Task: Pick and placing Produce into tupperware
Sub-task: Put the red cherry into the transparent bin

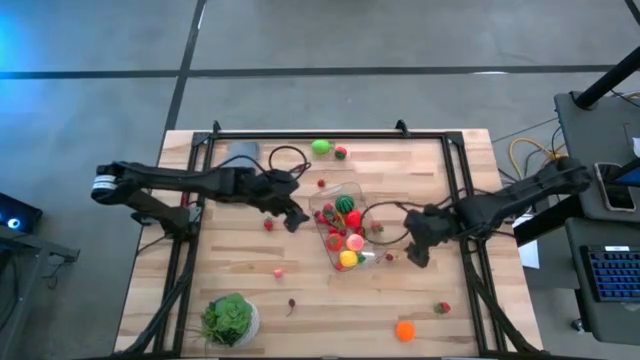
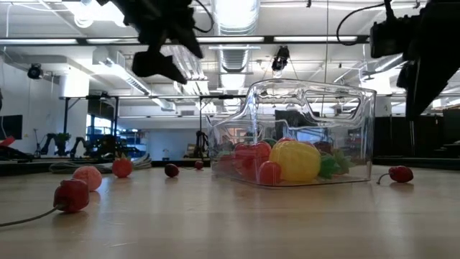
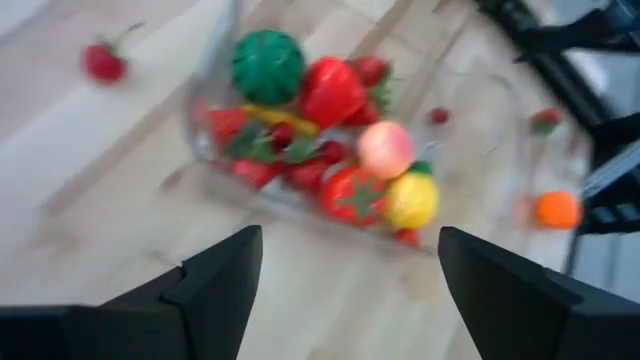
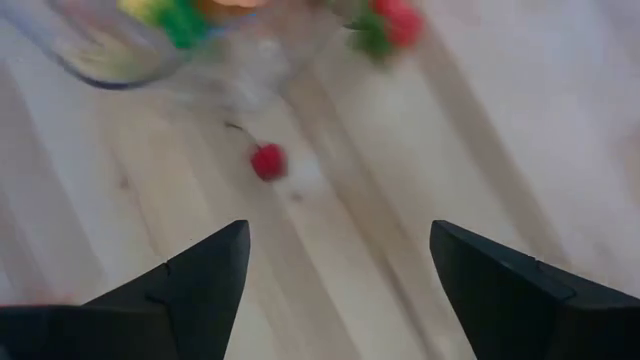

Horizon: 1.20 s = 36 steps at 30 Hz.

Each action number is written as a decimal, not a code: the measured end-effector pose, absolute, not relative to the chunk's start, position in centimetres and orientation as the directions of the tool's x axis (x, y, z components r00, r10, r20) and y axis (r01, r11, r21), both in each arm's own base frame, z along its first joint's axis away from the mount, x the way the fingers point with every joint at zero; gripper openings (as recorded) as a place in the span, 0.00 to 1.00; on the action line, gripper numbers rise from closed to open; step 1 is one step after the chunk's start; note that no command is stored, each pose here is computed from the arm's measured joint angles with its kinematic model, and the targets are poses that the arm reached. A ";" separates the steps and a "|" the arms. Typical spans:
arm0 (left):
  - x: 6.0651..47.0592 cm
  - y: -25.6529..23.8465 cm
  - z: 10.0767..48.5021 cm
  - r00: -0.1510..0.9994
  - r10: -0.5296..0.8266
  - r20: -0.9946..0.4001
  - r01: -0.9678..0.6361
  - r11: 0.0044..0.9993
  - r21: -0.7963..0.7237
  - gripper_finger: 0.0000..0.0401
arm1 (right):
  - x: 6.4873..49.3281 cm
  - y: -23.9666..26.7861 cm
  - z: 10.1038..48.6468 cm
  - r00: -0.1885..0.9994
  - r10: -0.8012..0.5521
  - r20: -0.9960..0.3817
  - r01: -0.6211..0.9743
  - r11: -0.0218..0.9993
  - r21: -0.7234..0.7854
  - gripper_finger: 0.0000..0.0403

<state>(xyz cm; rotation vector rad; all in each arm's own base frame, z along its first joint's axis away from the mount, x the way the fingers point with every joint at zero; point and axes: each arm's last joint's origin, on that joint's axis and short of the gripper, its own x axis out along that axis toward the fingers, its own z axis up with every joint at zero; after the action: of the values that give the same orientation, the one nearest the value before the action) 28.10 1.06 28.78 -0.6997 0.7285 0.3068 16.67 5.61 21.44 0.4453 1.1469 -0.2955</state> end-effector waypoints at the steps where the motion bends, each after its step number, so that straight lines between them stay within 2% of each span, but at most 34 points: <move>1: 27.6 1.1 28.8 0.695 0.031 -0.719 -0.499 0.740 -0.451 0.72 | 17.0 5.8 20.9 0.393 0.004 -0.920 0.449 0.872 0.196 0.75; 8: 24.3 1.2 29.9 0.628 0.124 -0.768 -0.543 0.777 -0.319 0.72 | 18.2 7.2 18.9 0.333 -0.013 -0.943 0.515 0.840 0.171 0.75; 16: 21.8 1.4 30.0 0.632 0.213 -0.745 -0.527 0.823 -0.212 0.72 | 19.9 9.8 17.7 0.315 -0.025 -0.949 0.511 0.847 0.147 0.75; 22: 20.9 1.6 29.7 0.624 0.293 -0.724 -0.557 0.817 -0.150 0.72 | 20.3 11.8 16.8 0.330 -0.158 -0.931 0.426 0.905 -0.002 0.75; 27: 20.7 1.6 29.4 0.619 0.302 -0.725 -0.560 0.817 -0.138 0.72 | 20.5 12.3 15.4 0.310 -0.222 -0.924 0.414 0.907 -0.079 0.75; 36: 21.1 1.6 29.2 0.619 0.307 -0.723 -0.540 0.834 -0.109 0.72 | 21.7 13.1 14.6 0.366 -0.155 -0.918 0.347 0.938 -0.020 0.75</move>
<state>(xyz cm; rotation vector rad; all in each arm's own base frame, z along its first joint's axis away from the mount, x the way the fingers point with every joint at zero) 21.07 1.63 29.22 -0.3330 0.7591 0.4975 21.74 13.07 14.60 0.1890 1.1532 -0.3252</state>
